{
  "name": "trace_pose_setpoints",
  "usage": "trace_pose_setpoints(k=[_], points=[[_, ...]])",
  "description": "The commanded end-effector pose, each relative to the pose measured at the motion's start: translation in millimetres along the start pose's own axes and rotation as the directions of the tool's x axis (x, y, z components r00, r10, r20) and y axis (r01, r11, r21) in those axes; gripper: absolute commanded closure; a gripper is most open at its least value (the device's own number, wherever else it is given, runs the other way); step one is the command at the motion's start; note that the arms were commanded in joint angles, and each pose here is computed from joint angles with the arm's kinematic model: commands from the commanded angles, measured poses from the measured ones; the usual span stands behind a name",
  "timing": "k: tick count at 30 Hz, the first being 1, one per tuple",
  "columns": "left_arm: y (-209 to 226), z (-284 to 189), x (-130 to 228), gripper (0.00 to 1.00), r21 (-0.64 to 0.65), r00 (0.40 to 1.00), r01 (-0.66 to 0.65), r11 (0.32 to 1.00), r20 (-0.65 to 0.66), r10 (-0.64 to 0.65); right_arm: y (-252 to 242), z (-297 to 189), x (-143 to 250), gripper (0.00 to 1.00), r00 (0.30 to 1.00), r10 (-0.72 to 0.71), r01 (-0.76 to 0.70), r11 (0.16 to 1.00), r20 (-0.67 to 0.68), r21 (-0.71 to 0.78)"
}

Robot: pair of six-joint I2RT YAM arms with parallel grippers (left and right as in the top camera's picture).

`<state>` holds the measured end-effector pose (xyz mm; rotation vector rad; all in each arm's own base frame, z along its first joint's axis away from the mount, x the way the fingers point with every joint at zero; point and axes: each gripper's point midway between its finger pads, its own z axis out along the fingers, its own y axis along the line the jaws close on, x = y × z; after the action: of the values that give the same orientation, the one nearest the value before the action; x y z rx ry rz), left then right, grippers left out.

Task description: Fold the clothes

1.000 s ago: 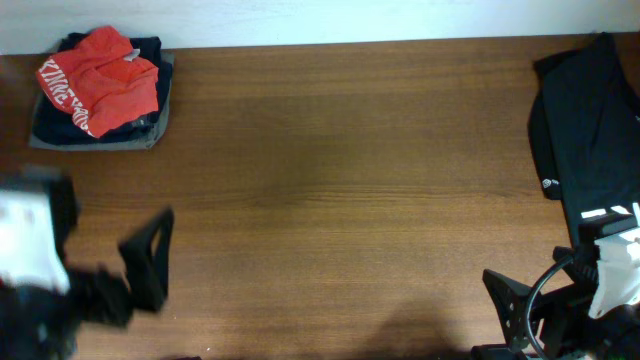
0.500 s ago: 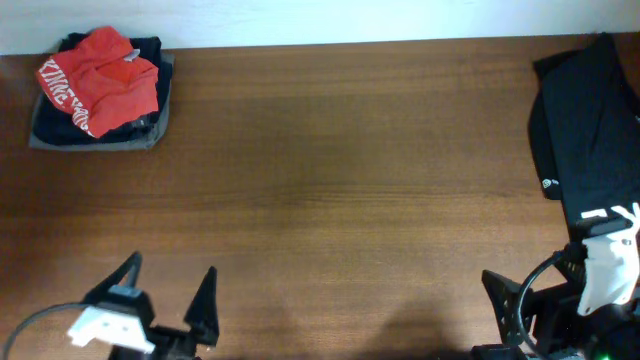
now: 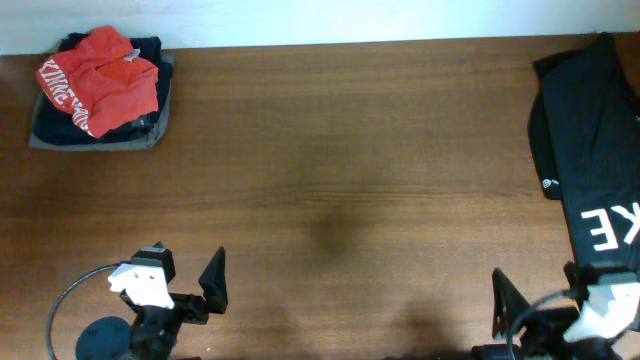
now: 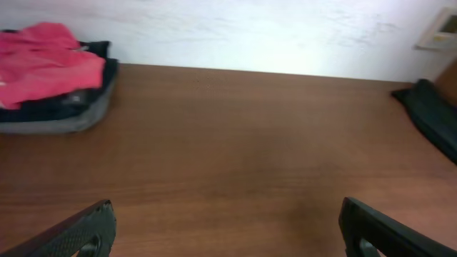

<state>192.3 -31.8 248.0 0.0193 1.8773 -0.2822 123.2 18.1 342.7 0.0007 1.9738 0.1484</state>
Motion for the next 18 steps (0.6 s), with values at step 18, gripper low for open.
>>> trace_pose_setpoints(k=[18], points=[[10.4,-0.1,-1.6,0.01,-0.06,1.0,0.007,0.998,0.013,-0.007,-50.3,27.0,17.5,0.01,0.999,0.026,-0.015,0.963,-0.041,0.268]])
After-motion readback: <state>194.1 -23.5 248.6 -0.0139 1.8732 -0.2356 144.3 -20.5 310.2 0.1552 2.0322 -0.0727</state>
